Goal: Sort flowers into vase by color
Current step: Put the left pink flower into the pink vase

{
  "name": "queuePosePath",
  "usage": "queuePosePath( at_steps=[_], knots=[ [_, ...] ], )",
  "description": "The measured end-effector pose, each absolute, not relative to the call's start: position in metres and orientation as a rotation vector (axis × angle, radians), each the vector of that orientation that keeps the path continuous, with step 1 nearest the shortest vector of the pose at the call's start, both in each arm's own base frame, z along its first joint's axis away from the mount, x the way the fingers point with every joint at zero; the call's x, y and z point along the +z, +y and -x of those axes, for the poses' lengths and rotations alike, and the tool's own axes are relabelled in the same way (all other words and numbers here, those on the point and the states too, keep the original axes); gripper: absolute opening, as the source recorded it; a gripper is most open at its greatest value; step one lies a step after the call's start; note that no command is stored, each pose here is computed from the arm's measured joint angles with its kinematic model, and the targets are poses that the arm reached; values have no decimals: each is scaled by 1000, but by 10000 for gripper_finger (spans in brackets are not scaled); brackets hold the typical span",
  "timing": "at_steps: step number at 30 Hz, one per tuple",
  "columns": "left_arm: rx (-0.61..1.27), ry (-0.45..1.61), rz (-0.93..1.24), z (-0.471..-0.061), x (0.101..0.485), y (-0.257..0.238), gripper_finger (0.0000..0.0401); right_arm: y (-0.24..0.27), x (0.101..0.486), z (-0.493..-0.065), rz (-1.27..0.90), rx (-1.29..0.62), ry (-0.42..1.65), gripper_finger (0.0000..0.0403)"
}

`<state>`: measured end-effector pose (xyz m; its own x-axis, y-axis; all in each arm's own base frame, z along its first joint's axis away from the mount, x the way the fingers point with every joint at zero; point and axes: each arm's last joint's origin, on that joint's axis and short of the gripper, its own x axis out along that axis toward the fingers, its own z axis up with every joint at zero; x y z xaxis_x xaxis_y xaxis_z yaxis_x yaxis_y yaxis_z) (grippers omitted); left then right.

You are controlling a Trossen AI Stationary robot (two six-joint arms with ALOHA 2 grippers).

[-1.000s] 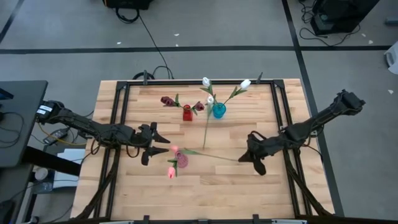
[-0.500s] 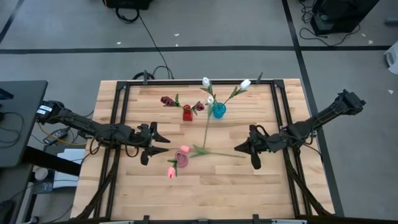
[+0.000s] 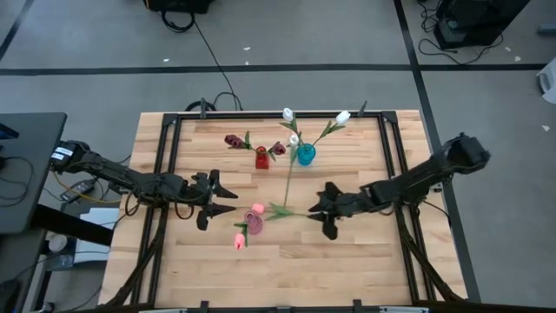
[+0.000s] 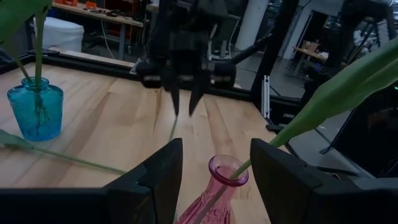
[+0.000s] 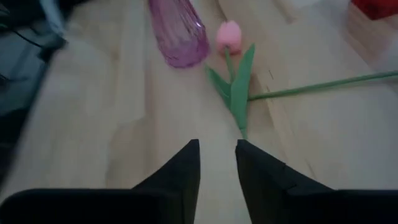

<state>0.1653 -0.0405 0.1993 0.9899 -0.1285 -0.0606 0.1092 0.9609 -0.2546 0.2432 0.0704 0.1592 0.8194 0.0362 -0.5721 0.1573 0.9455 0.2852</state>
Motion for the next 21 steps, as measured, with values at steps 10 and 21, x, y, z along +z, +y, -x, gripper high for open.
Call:
queuePosePath(
  at_steps=[10, 21],
  knots=[
    [-121, 80, 250, -165, 199, -41, 193, 77, 129, -308, -99, -95, 748, 121],
    [-128, 134, 259, -165, 194, -41, 193, 69, 108, -321, -67, -124, 888, 112]
  ],
)
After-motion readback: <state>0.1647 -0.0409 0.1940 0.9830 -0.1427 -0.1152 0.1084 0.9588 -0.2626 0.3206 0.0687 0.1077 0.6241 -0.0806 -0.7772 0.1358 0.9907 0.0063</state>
